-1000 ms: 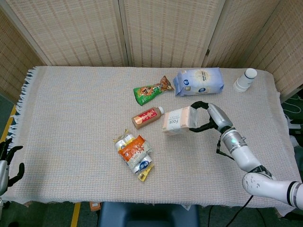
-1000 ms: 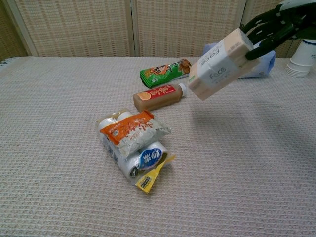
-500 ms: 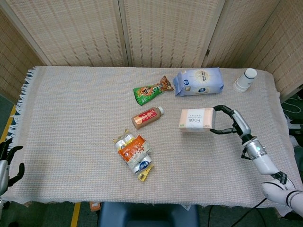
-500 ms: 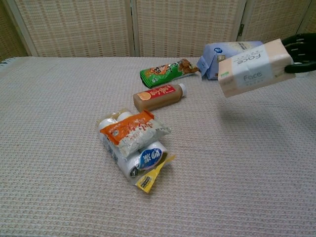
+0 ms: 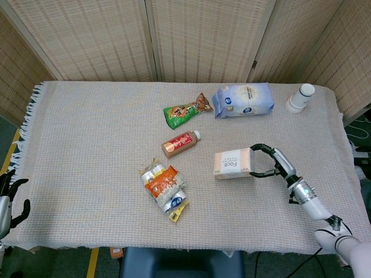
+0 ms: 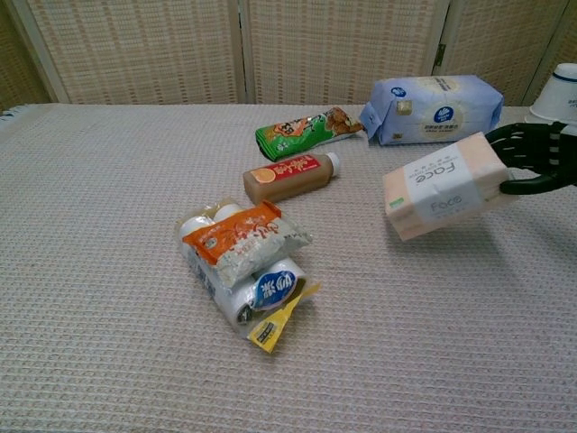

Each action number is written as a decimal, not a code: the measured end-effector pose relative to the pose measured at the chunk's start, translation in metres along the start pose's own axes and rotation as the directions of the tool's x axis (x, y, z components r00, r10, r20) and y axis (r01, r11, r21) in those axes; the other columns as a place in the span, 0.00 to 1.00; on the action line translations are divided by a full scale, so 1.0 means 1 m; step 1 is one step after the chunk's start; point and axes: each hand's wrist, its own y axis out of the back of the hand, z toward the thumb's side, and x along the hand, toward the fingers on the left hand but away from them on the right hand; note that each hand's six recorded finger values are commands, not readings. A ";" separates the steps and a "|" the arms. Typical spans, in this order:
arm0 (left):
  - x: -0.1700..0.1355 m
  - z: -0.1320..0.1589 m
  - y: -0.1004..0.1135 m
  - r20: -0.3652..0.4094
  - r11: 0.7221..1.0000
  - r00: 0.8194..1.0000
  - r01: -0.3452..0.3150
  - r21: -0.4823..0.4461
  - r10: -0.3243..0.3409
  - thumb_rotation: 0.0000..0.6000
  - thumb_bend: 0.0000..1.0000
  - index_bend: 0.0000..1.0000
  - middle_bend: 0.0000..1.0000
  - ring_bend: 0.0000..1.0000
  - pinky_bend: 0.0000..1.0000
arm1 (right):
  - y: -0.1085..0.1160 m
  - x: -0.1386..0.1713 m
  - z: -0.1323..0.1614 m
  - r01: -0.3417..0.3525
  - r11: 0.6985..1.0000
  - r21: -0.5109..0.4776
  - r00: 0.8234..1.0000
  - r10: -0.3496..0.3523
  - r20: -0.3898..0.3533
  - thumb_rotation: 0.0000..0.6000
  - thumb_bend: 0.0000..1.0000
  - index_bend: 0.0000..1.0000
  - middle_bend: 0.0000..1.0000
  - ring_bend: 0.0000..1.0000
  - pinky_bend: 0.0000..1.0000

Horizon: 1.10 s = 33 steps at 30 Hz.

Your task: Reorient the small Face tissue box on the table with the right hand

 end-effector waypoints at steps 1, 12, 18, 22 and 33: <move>0.000 0.000 0.000 0.000 1.000 1.000 0.001 0.001 -0.001 1.00 0.49 0.25 0.00 0.00 0.12 | 0.000 0.000 0.000 -0.003 1.000 0.002 1.000 0.003 0.002 1.00 0.05 0.52 0.51 0.49 0.11; 0.000 -0.001 0.000 -0.003 1.000 1.000 -0.001 0.002 0.001 1.00 0.49 0.25 0.00 0.00 0.12 | -0.006 -0.006 -0.007 -0.029 0.999 0.030 0.999 0.028 0.025 1.00 0.07 0.52 0.51 0.49 0.12; 0.001 -0.002 0.000 -0.005 1.000 1.000 -0.001 0.000 0.001 1.00 0.49 0.25 0.00 0.00 0.12 | -0.006 -0.005 -0.013 -0.044 0.997 0.061 0.998 0.041 0.045 1.00 0.07 0.52 0.51 0.49 0.12; 0.001 -0.001 0.000 -0.004 1.000 1.000 0.003 0.001 -0.003 1.00 0.49 0.25 0.00 0.00 0.12 | -0.002 -0.002 -0.019 -0.054 0.992 0.113 0.996 0.045 0.075 1.00 0.07 0.52 0.51 0.49 0.12; 0.001 0.001 -0.003 0.000 1.000 1.000 0.006 0.006 -0.006 1.00 0.49 0.25 0.00 0.00 0.12 | 0.009 -0.001 -0.024 -0.153 0.927 0.342 0.978 0.092 0.189 1.00 0.07 0.49 0.51 0.44 0.05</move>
